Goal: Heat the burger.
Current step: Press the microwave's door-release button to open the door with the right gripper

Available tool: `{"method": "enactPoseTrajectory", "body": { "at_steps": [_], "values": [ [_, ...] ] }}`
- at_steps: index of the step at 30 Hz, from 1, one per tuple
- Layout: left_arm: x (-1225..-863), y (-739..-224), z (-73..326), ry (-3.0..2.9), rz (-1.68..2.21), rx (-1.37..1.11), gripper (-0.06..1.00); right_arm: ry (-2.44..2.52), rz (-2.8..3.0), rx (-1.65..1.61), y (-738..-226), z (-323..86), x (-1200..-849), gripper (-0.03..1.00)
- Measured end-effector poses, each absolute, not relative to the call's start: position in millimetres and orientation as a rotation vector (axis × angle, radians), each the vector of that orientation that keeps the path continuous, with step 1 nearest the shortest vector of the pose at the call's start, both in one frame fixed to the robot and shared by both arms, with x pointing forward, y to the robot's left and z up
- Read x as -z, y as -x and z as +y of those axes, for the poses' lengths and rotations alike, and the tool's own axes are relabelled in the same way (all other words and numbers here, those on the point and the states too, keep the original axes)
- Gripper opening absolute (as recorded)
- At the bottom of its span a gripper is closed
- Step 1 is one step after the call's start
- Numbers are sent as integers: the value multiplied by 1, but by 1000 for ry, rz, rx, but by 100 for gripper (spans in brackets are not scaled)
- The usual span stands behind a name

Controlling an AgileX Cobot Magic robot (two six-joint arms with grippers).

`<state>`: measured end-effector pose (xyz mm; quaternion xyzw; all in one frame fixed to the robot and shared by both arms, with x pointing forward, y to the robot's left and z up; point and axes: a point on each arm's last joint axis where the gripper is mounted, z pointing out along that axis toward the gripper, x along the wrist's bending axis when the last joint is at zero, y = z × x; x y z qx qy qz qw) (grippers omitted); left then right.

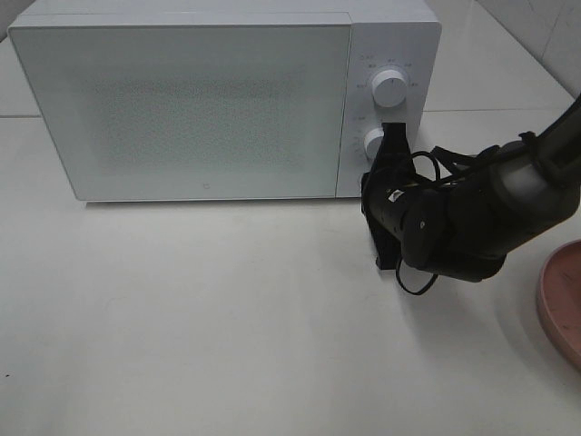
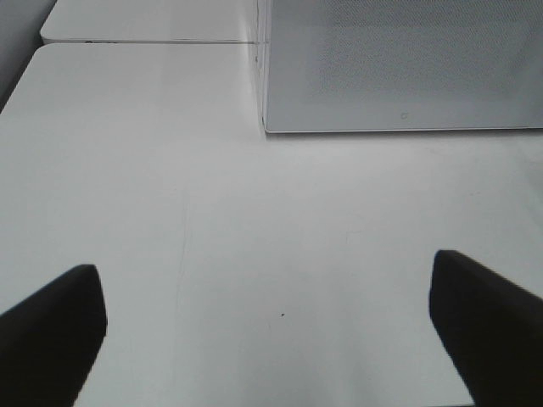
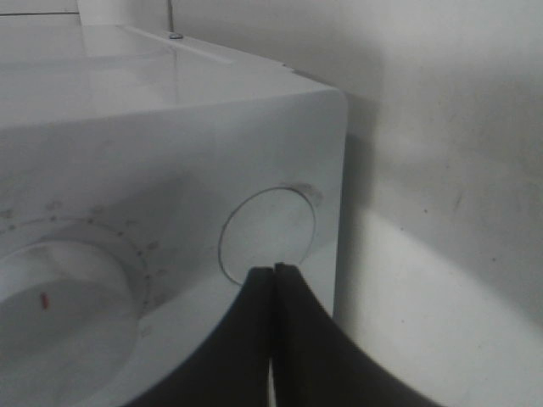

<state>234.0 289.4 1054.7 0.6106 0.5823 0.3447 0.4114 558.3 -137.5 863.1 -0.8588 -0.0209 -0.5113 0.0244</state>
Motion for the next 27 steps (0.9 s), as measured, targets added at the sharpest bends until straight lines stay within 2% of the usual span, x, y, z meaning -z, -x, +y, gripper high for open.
{"method": "enactPoseTrajectory", "body": {
  "at_steps": [27],
  "values": [
    [-1055,-234,289,-1537,1465,-867,97,2670,-24,1585,-575,-144,-862,0]
  ]
}}
